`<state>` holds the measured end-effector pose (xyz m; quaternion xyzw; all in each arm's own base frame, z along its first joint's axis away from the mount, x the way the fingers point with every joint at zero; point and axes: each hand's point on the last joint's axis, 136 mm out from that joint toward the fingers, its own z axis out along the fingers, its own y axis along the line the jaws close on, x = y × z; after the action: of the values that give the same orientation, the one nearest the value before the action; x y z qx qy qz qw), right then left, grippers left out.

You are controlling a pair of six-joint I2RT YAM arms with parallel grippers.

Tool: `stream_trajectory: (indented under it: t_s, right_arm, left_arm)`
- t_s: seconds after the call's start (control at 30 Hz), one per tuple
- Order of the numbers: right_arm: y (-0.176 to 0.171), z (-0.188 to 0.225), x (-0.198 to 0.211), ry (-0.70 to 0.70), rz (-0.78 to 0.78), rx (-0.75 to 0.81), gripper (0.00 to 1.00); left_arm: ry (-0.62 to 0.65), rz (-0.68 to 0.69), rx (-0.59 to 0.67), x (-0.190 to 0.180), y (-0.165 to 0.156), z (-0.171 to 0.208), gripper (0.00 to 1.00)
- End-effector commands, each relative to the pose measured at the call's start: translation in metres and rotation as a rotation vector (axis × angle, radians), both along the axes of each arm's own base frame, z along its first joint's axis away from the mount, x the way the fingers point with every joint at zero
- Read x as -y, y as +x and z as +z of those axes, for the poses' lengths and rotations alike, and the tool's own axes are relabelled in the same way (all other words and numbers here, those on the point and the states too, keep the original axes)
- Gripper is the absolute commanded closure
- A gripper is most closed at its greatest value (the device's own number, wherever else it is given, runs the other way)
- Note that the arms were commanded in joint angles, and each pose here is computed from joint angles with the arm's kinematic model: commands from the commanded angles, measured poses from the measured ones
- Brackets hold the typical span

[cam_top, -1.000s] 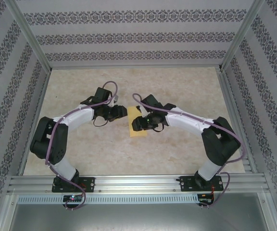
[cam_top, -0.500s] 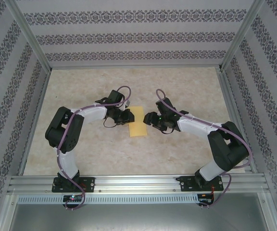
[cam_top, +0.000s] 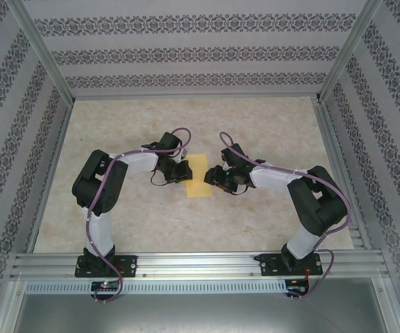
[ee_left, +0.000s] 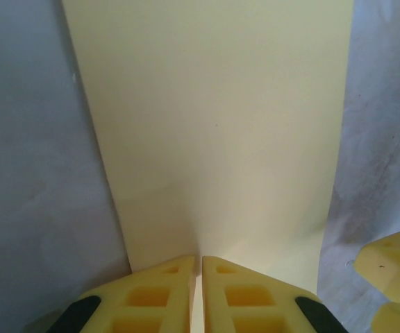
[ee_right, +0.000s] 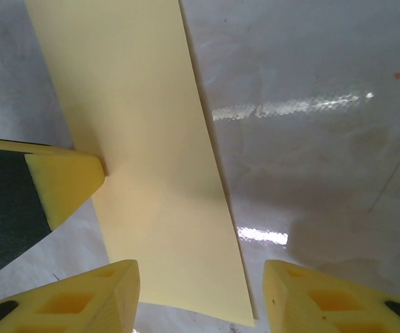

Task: Fold a paper plane with a square sheet of paper (pick it up from the middle)
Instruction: Third fold the triangle at the center of the table.

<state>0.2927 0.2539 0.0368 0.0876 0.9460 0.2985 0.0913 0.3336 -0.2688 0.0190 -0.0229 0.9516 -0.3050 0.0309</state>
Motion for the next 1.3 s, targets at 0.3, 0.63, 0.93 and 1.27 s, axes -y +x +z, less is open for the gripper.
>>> stream_trajectory:
  t_s: [0.3,0.63,0.93,1.27]
  right_arm:
    - [-0.015,-0.005,-0.016,-0.006,0.112,-0.050,0.49]
    - [-0.032,-0.010,-0.020,-0.030,0.171,-0.088,0.49]
    - [-0.021,-0.001,-0.037,0.082,0.132,-0.026,0.50]
    - [0.003,0.012,-0.037,0.204,0.014,0.073,0.51]
  left_arm:
    - [0.113,0.010,-0.054,-0.018,-0.011,-0.025,0.87]
    - [0.128,0.023,-0.074,-0.022,-0.015,-0.033,0.87]
    - [0.128,0.027,-0.076,-0.023,-0.016,-0.033,0.86]
    - [0.124,0.025,-0.075,-0.022,-0.016,-0.032,0.86]
